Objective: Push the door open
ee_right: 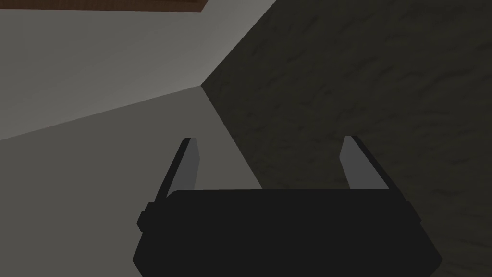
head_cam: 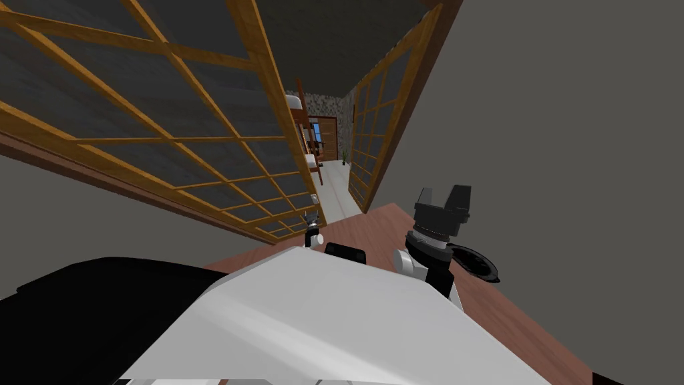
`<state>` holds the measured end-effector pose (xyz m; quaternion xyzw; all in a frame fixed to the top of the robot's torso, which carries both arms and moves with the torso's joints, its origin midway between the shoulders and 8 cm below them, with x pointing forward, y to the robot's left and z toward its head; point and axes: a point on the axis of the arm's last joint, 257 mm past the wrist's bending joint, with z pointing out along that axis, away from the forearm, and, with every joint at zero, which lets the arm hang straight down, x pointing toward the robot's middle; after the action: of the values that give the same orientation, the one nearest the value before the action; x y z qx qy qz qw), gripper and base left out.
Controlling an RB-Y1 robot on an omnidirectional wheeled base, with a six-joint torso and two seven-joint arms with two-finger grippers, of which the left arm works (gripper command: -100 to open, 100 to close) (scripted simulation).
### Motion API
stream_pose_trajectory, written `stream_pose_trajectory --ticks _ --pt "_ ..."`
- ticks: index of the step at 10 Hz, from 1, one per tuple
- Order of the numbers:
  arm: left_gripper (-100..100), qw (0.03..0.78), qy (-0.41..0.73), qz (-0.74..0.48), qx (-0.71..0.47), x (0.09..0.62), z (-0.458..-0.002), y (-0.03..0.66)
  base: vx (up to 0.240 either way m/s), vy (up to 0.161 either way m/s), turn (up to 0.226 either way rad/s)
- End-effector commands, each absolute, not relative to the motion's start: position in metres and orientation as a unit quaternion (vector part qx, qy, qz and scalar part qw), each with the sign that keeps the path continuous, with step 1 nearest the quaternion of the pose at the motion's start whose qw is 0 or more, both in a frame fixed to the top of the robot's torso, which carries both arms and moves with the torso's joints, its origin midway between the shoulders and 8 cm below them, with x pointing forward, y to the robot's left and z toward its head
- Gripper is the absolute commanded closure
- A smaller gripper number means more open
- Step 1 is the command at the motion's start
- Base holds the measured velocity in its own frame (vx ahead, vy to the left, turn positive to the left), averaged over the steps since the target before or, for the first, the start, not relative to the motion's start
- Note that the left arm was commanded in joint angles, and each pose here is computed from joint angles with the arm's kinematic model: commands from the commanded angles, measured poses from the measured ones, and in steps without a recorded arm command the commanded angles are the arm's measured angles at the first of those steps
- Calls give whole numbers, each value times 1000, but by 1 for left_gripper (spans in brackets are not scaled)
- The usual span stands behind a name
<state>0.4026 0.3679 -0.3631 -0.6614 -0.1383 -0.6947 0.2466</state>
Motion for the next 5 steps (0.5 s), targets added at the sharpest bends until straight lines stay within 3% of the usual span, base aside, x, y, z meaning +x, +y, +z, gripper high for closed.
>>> stream_pose_trajectory --ticks 1,5 --pt "-100 233 -162 -689 -666 399 -374 364 77 102 -145" --pt "-100 220 -185 -682 -672 397 -388 359 52 63 -91"
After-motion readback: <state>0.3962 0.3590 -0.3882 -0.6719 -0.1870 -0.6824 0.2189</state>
